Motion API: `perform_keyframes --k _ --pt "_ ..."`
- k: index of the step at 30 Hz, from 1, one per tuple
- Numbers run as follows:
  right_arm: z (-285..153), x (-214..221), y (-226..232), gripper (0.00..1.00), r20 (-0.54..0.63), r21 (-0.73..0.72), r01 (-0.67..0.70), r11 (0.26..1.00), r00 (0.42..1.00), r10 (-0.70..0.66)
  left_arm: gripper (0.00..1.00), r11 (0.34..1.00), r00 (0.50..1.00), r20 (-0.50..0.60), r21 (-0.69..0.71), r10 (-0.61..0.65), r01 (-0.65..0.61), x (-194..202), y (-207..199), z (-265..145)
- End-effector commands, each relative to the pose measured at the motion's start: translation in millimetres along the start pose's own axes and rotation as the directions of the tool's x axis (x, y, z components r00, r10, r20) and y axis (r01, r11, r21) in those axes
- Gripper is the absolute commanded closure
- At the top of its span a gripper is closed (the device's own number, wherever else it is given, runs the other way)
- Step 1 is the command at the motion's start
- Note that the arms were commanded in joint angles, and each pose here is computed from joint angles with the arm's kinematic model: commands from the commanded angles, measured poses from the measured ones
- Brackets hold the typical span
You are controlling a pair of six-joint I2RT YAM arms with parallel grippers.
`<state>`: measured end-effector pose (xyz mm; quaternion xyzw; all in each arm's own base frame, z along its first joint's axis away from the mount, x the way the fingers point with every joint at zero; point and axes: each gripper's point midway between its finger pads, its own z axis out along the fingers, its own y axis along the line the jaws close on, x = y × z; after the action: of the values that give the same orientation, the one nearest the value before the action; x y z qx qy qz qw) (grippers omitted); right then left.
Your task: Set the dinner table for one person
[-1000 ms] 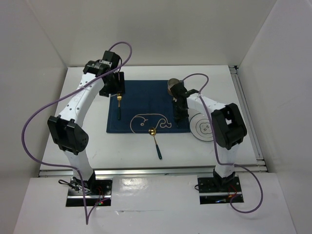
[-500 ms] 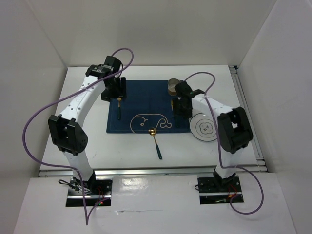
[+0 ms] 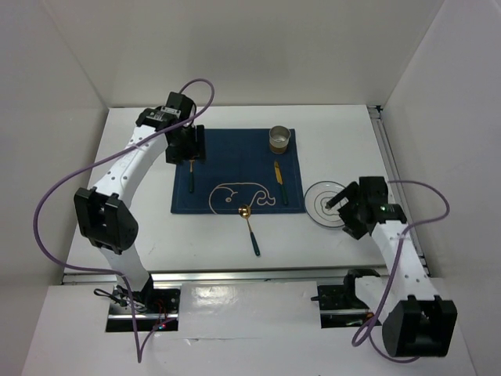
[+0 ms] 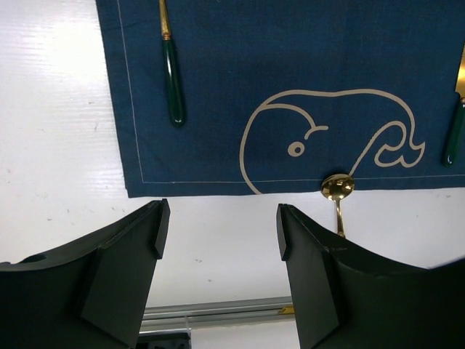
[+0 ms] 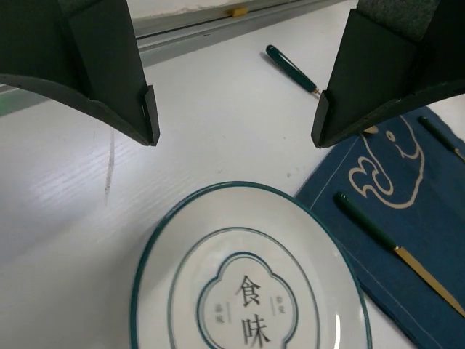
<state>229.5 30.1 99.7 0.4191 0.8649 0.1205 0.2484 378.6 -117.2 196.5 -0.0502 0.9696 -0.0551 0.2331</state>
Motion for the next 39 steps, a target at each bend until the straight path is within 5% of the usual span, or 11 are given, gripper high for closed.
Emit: perform_keyframes --k 1,7,15,22,27,28,29,31,39 --pt "-3.5 -4.6 12.7 0.0 0.021 -0.156 -0.144 0.977 0.989 0.149 0.22 0.999 1.0 0.011 0.036 0.009 -0.01 -0.6 -5.2 -1.2" --pt "32.3 8.6 -5.4 0.07 -0.057 -0.148 -0.251 0.957 0.968 0.245 0.22 0.991 0.999 -0.026 0.129 0.04 -0.036 10.8 -18.6 0.4" --pt "57.8 2.3 -11.3 0.11 -0.02 -0.154 -0.257 0.954 0.966 0.257 0.23 0.986 0.999 0.005 0.162 0.048 -0.048 7.6 -23.3 -3.6" --pt "77.8 -2.1 -16.3 0.26 0.024 -0.176 -0.309 0.935 0.948 0.318 0.23 0.973 0.999 0.014 0.225 0.051 -0.052 5.2 -34.6 -11.9" --pt "75.4 -16.7 -21.8 0.53 0.112 -0.179 -0.357 0.917 0.918 0.38 0.23 0.983 0.999 0.048 0.18 0.015 -0.024 1.7 -26.1 -19.8" --pt "73.6 -20.3 -21.5 0.63 0.13 -0.186 -0.356 0.916 0.915 0.382 0.23 0.983 0.999 0.049 0.18 0.015 -0.024 1.6 -26.1 -19.8" --pt "72.2 -23.1 -21.3 0.84 0.144 -0.191 -0.354 0.916 0.913 0.383 0.23 0.984 0.999 0.039 0.176 0.016 -0.022 4.7 -25.0 -17.3" --pt "67.0 -26.5 -20.2 1.0 0.151 -0.175 -0.338 0.925 0.919 0.364 0.23 0.985 0.999 0.03 0.173 0.016 -0.021 6.8 -24.2 -17.5" --pt "-1.4 -80.8 37.7 1.0 0.287 -0.32 -0.123 0.939 0.932 0.22 0.23 0.987 0.999 0.04 0.157 0.024 -0.03 1.9 -22.2 -20.9"
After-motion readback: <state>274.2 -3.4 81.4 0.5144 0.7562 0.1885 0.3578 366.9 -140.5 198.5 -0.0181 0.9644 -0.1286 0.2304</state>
